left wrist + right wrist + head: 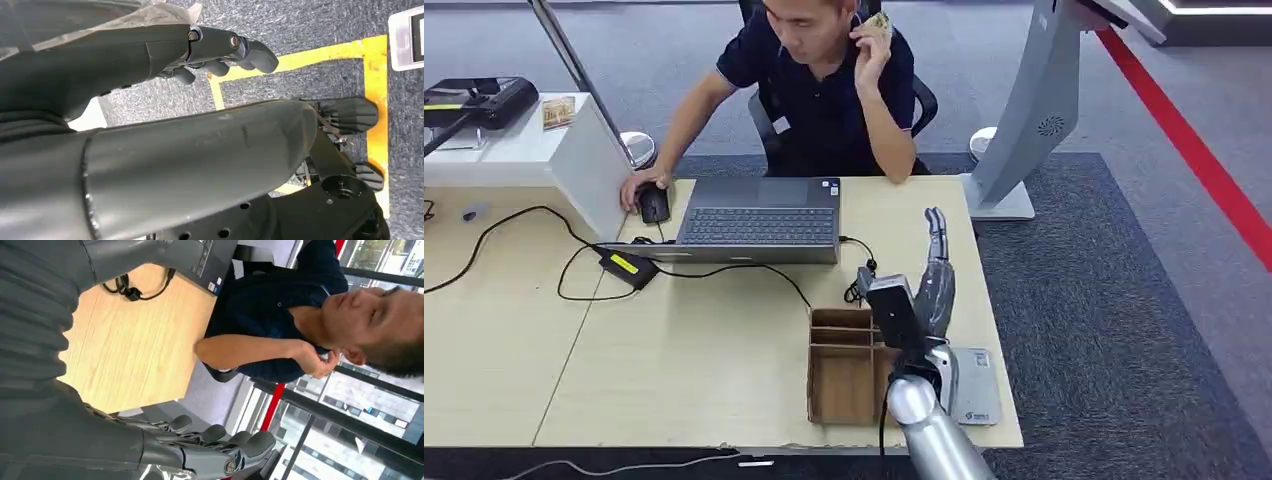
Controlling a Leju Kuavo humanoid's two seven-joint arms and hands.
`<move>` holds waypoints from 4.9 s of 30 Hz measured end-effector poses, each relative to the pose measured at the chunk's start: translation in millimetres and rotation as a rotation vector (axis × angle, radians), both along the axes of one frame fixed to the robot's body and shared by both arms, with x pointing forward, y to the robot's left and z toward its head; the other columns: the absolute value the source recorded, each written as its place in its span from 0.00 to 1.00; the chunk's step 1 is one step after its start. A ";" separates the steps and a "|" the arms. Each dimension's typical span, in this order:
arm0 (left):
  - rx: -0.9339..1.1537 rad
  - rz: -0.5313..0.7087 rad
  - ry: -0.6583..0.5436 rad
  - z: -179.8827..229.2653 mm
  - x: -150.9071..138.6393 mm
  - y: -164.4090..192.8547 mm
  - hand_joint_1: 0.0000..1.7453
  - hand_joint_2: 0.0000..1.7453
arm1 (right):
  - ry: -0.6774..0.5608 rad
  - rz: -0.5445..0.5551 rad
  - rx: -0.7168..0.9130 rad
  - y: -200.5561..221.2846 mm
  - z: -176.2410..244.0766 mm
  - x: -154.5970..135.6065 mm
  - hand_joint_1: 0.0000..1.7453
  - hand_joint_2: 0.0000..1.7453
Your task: Pass the card to the sensor for recognition and then transmit it.
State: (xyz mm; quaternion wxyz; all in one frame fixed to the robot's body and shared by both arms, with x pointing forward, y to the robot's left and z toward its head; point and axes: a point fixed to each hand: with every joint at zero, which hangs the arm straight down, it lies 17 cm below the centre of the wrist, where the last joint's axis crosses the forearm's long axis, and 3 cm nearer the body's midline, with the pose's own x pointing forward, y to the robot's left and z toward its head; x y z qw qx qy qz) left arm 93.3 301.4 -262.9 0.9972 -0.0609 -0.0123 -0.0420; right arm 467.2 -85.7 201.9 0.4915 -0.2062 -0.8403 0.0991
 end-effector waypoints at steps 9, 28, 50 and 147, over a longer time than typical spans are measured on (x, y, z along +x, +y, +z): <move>0.009 0.044 0.016 -0.8 -1.7 1.7 0.00 0.00 | 0.081 -0.043 0.058 -22.0 -23.7 -22.6 0.00 1.00; 0.010 0.087 0.015 -1.1 0.6 0.0 0.00 0.00 | 0.002 -0.142 0.072 -73.3 -6.4 -61.3 0.00 1.00; 0.002 0.118 0.014 -0.8 3.1 -2.8 0.00 0.00 | 0.085 -0.257 -0.201 -111.7 -34.4 -75.1 0.00 1.00; -0.014 0.113 0.007 0.5 5.9 -4.9 0.00 0.00 | 0.083 -0.020 -0.665 -32.0 -90.0 -90.3 0.00 1.00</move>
